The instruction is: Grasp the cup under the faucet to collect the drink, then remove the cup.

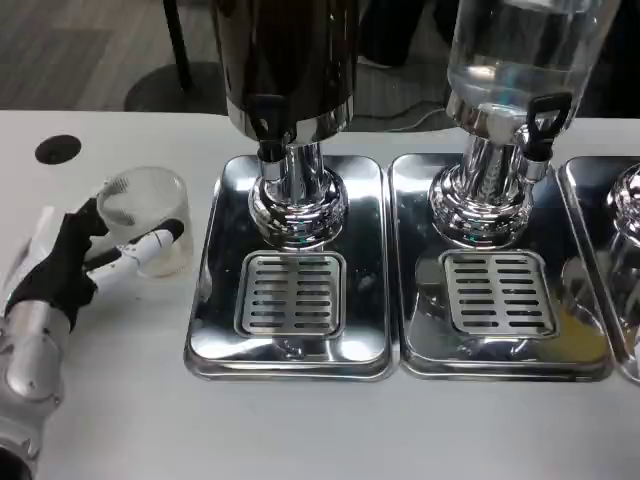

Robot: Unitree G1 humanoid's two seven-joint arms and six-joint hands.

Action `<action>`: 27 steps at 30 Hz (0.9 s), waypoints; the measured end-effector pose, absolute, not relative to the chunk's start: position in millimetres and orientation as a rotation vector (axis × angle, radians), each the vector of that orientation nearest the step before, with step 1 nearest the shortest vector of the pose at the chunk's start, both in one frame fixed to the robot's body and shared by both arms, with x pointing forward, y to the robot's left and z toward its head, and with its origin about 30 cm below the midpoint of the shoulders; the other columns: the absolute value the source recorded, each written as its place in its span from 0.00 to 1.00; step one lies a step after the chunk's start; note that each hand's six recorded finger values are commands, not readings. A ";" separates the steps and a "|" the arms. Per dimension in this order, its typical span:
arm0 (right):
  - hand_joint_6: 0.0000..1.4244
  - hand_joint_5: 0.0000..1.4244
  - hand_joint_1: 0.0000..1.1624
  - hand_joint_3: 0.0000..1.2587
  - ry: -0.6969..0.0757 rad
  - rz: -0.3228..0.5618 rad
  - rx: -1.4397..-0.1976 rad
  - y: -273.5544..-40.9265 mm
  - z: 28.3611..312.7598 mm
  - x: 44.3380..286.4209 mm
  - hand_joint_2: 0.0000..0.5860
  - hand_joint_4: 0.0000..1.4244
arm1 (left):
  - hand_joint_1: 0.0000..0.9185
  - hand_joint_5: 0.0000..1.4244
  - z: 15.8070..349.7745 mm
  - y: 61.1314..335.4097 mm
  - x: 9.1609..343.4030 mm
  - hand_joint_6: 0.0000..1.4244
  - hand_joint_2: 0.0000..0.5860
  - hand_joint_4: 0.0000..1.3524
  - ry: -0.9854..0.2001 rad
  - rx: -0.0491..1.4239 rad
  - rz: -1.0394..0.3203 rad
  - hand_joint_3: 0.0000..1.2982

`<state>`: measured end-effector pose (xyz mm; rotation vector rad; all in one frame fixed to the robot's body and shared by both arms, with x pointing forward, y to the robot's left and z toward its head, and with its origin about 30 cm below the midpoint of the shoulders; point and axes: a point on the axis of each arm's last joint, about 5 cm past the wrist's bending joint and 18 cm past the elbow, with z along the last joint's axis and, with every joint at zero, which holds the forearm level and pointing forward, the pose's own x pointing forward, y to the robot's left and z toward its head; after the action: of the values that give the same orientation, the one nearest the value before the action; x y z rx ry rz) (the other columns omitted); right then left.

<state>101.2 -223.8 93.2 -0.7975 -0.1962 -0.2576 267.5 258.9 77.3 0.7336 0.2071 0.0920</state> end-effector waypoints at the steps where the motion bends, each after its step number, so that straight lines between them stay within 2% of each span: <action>1: 0.11 0.14 0.46 0.31 -0.197 -0.258 -0.797 -223.8 93.3 101.3 0.99 0.18 | 0.40 0.16 77.6 259.2 267.5 0.15 0.28 0.30 0.204 0.731 0.095 0.19; 5: 0.11 0.14 0.46 0.31 -0.199 -0.258 -0.797 -223.6 93.6 101.5 0.99 0.18 | 0.39 0.18 77.4 259.6 266.9 0.15 0.29 0.33 0.200 0.729 0.097 0.27; 10: 0.11 0.14 0.46 0.31 -0.203 -0.258 -0.796 -223.4 94.0 102.2 0.99 0.18 | 0.39 0.20 77.7 260.1 266.6 0.16 0.31 0.36 0.190 0.730 0.113 0.31; 27: 0.11 0.14 0.46 0.31 -0.206 -0.264 -0.785 -221.2 94.3 102.2 0.99 0.18 | 0.38 0.22 74.9 261.6 261.5 0.16 0.31 0.37 0.172 0.730 0.147 0.32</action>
<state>102.2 -221.2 94.3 -0.7848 -0.2062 -0.2636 261.5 261.6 74.9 0.7299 0.1723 0.1467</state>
